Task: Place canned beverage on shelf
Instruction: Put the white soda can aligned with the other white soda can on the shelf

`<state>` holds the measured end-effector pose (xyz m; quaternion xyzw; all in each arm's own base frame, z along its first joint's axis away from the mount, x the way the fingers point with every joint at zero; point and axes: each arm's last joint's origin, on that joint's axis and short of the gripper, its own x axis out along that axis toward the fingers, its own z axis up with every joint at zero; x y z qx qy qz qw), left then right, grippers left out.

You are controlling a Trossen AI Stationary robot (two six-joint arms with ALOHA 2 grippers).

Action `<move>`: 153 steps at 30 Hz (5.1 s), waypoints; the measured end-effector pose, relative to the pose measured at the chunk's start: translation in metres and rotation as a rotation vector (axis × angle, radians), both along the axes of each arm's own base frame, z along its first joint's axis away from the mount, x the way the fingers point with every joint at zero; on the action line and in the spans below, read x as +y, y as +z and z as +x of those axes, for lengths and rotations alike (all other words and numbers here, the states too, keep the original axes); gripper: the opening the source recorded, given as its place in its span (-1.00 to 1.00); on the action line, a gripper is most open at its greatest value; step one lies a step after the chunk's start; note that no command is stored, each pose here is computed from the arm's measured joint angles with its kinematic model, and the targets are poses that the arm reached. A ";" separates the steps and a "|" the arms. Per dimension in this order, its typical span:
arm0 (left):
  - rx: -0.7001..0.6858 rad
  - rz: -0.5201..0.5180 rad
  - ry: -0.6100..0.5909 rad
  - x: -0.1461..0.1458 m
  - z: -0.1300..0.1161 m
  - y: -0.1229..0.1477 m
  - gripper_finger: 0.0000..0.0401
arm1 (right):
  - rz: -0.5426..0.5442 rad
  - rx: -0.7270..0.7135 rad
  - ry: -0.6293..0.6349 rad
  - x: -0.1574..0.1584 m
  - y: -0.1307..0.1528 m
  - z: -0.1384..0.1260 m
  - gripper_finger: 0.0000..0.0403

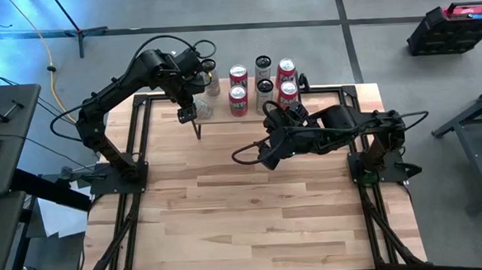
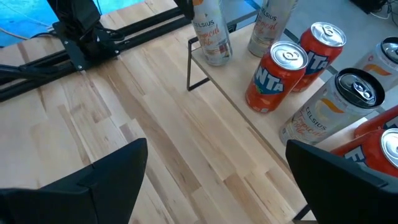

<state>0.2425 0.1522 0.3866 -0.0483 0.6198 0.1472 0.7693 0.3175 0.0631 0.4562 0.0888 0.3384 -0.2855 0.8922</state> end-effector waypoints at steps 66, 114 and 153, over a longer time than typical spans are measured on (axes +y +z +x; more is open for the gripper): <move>-0.035 0.027 0.039 0.001 0.005 0.001 -0.34 | 0.000 0.001 0.003 0.001 0.000 0.000 0.83; -0.456 -0.055 -0.325 -0.163 -0.064 0.078 -0.35 | 0.890 -0.188 -0.872 -0.050 -0.258 0.049 0.83; -0.765 -0.140 -0.317 -0.182 -0.122 0.063 -0.20 | 0.832 -0.336 -0.617 -0.050 -0.246 0.090 0.19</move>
